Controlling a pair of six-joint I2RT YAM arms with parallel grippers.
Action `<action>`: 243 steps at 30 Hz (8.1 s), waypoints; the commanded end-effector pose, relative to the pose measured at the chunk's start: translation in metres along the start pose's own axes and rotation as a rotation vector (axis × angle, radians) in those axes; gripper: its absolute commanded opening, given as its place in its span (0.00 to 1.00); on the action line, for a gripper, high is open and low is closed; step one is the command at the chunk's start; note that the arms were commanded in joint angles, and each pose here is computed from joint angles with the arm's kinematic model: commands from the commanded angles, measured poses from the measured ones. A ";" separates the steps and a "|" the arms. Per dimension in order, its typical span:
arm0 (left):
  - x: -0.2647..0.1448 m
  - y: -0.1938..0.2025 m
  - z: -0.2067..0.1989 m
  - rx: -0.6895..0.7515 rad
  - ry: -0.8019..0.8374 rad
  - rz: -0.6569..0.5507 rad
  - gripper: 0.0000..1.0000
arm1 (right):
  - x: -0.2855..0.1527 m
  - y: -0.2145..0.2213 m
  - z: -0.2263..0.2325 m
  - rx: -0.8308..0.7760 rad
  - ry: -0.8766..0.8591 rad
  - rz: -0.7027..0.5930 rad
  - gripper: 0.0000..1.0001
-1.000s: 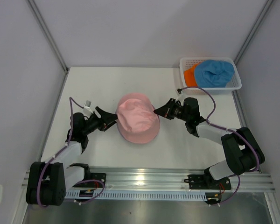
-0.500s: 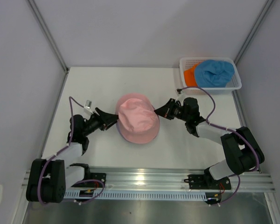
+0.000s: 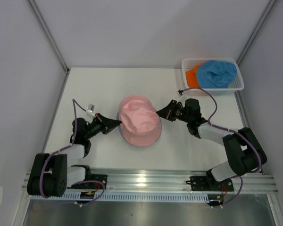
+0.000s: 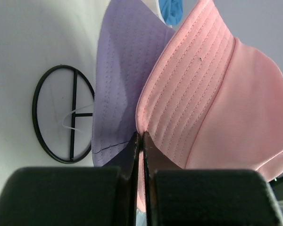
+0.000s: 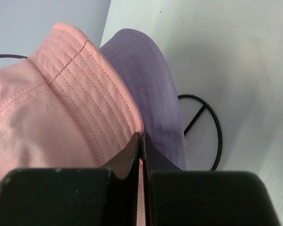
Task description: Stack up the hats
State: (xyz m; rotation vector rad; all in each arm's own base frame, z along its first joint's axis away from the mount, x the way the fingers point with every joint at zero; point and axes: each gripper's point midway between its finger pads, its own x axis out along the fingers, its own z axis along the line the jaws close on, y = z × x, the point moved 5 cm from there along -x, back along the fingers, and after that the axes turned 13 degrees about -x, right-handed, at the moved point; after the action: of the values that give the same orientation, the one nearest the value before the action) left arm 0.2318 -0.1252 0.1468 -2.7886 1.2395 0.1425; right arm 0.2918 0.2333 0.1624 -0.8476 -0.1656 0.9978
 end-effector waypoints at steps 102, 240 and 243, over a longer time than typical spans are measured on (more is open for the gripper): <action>-0.092 -0.036 -0.206 0.658 -0.328 -0.456 1.00 | -0.149 -0.390 0.004 -0.615 0.576 -0.437 0.00; -0.047 -0.001 -0.068 0.293 -0.131 -0.243 0.79 | -0.021 -0.049 0.065 -0.173 -0.081 0.116 0.00; -0.045 0.001 -0.061 0.274 -0.132 -0.232 0.74 | -0.021 -0.048 0.062 -0.183 -0.059 0.105 0.00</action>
State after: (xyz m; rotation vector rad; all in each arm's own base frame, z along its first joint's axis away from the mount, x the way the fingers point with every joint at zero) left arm 0.2036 -0.0952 0.2090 -2.5883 0.7881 0.1828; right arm 0.2802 0.2381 0.2452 -0.9634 -0.2692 1.1410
